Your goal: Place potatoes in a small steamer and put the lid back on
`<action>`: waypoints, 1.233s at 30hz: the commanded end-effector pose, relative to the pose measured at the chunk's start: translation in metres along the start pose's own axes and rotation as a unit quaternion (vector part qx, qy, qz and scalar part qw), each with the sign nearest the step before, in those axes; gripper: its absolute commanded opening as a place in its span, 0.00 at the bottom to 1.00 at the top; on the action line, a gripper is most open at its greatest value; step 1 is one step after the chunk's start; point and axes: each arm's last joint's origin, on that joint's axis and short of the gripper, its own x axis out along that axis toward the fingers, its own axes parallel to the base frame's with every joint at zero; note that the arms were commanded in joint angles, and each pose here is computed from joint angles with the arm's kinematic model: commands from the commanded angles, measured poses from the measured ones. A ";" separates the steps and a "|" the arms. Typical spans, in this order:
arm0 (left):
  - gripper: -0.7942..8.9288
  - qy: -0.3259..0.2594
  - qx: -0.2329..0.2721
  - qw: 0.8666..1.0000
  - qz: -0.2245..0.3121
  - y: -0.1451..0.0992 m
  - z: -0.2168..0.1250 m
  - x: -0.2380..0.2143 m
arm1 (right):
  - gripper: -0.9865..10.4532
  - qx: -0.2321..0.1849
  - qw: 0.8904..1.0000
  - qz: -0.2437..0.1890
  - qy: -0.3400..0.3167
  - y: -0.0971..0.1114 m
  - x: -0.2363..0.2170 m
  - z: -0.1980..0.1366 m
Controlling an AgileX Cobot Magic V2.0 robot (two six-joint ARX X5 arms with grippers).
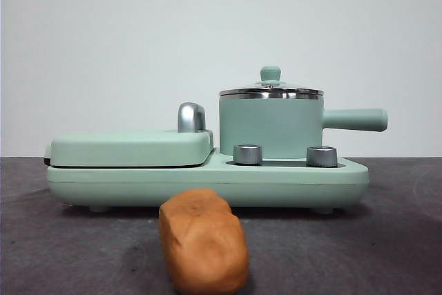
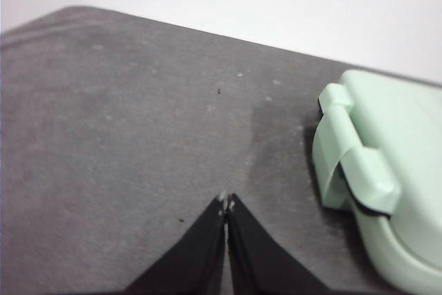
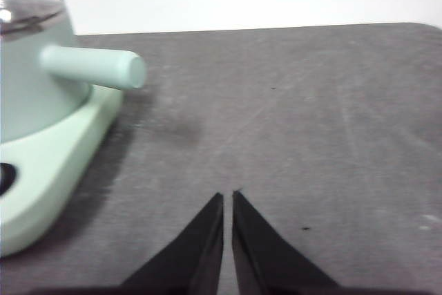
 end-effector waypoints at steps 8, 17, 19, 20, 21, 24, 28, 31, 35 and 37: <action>0.09 -0.018 -0.153 0.987 -0.036 -0.002 0.004 0.001 | 0.10 0.146 0.986 0.080 -0.011 0.006 -0.003 0.011; 0.09 0.025 -0.217 0.964 -0.150 -0.018 0.032 -0.013 | 0.10 0.206 0.974 0.096 0.015 0.013 -0.027 0.061; 0.09 0.047 -0.215 0.963 -0.158 -0.021 0.042 -0.018 | 0.10 0.207 0.972 0.104 0.029 0.015 -0.033 0.074; 0.09 0.060 -0.210 0.962 -0.164 -0.024 0.050 -0.020 | 0.10 0.206 0.972 0.109 0.038 0.017 -0.037 0.083; 0.09 0.069 -0.203 0.962 -0.171 -0.026 0.056 -0.022 | 0.10 0.204 0.971 0.116 0.044 0.018 -0.040 0.090; 0.09 0.088 -0.181 0.961 -0.192 -0.034 0.079 -0.027 | 0.10 0.189 0.969 0.146 0.061 0.022 -0.046 0.114; 0.09 0.104 -0.137 0.961 -0.216 -0.045 0.111 -0.030 | 0.10 0.164 0.964 0.190 0.083 0.028 -0.046 0.141; 0.09 0.121 -0.084 0.957 -0.249 -0.055 0.134 -0.030 | 0.10 0.137 0.959 0.229 0.093 0.032 -0.042 0.162; 0.09 0.145 -0.020 0.943 -0.299 -0.070 0.161 -0.024 | 0.10 0.099 0.953 0.266 0.102 0.038 -0.036 0.188; 0.09 0.149 -0.003 0.937 -0.317 -0.076 0.170 -0.020 | 0.10 0.081 0.952 0.277 0.106 0.041 -0.034 0.196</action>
